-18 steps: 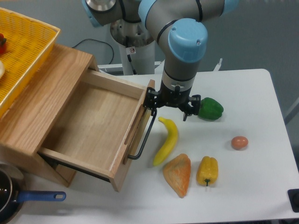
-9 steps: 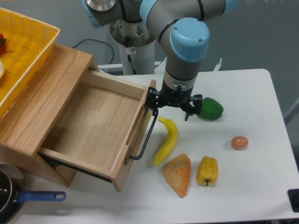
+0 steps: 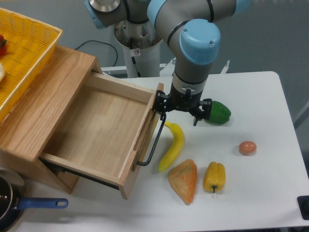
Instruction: Slide the top drawer open
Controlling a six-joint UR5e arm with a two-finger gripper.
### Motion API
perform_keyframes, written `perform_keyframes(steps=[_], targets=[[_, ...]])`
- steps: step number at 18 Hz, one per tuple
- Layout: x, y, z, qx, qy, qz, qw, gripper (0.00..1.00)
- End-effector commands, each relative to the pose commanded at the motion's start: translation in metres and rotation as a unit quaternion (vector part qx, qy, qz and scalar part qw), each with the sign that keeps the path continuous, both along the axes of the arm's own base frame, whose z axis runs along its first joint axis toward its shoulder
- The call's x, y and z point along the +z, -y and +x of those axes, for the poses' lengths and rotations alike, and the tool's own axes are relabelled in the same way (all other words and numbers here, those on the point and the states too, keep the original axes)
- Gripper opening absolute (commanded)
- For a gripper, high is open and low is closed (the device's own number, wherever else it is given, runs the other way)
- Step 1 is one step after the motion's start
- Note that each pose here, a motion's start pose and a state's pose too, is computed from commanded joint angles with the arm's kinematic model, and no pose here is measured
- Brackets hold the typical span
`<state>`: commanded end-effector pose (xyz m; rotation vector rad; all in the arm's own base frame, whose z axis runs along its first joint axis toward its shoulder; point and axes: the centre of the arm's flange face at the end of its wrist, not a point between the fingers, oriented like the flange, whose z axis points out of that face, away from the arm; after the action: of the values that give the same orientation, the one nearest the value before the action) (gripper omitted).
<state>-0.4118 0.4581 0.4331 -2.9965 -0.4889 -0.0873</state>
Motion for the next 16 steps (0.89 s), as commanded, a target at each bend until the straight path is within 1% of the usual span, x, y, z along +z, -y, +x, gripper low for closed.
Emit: perform_keyframes(steps=[7, 13, 16], targets=[[0.002, -0.001, 0.001, 0.004, 0.001, 0.002, 1.0000, 1.00], [0.007, -0.004, 0.011, 0.001, 0.002, 0.005, 1.0000, 1.00], [0.016, -0.003, 0.015, 0.001, 0.004, 0.017, 0.9998, 1.00]])
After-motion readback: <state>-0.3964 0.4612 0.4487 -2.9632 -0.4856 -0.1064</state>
